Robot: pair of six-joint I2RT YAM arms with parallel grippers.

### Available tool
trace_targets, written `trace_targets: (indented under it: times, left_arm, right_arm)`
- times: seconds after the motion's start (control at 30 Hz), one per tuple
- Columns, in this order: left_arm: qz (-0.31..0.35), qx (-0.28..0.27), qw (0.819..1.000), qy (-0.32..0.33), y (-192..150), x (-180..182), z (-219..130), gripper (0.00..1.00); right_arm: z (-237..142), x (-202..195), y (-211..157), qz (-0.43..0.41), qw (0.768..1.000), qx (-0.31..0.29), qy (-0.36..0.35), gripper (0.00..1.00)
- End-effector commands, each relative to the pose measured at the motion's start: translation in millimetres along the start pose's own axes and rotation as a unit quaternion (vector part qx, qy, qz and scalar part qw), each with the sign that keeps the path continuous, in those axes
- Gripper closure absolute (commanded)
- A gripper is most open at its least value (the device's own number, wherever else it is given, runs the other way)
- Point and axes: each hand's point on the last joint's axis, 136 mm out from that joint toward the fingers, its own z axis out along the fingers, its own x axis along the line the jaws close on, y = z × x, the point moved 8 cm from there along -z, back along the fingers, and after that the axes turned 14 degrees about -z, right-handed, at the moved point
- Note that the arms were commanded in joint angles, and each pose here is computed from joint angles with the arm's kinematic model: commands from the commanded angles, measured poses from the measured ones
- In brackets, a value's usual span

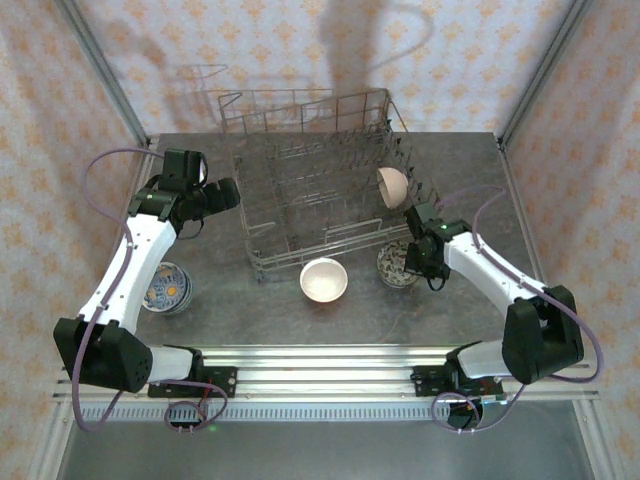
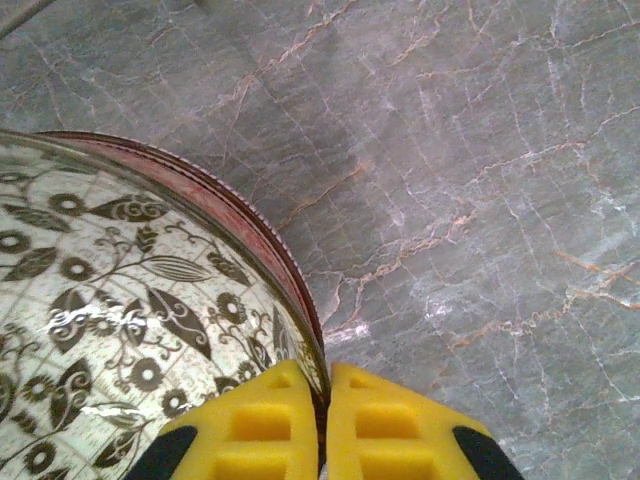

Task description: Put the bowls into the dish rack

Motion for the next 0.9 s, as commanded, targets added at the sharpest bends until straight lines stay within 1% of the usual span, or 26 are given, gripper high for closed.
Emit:
trace_targets:
  times: [0.0,0.1,0.23,0.27,0.5,0.77,0.87]
  left_arm:
    - [0.004,-0.010,0.999,-0.039,2,-12,-11,0.11]
    - [0.004,-0.009,0.999,-0.039,2,-12,-10,0.11]
    - [0.004,-0.010,0.999,-0.037,2,-11,-10,0.11]
    - [0.004,-0.011,0.999,-0.037,2,-11,-9,0.11]
    - [0.004,-0.016,0.999,-0.038,4,-13,-10,0.11]
    - [0.005,-0.020,0.999,-0.037,7,-14,-9,0.11]
    - [0.005,-0.018,0.999,-0.038,8,-16,-7,0.11]
  right_arm:
    - [-9,-4,-10,-0.019,0.999,0.028,-0.014,0.96]
    - [-12,-3,-10,-0.022,0.999,0.033,-0.010,0.95]
    - [-17,-2,-7,-0.020,0.999,0.029,-0.001,0.97]
    - [-19,-2,-7,-0.021,0.999,0.028,-0.001,0.99]
    - [-46,-4,3,-0.027,1.000,0.006,-0.006,1.00]
    - [-79,-13,10,-0.037,0.999,-0.020,-0.032,1.00]
    - [-86,-16,10,-0.049,0.998,-0.020,-0.043,1.00]
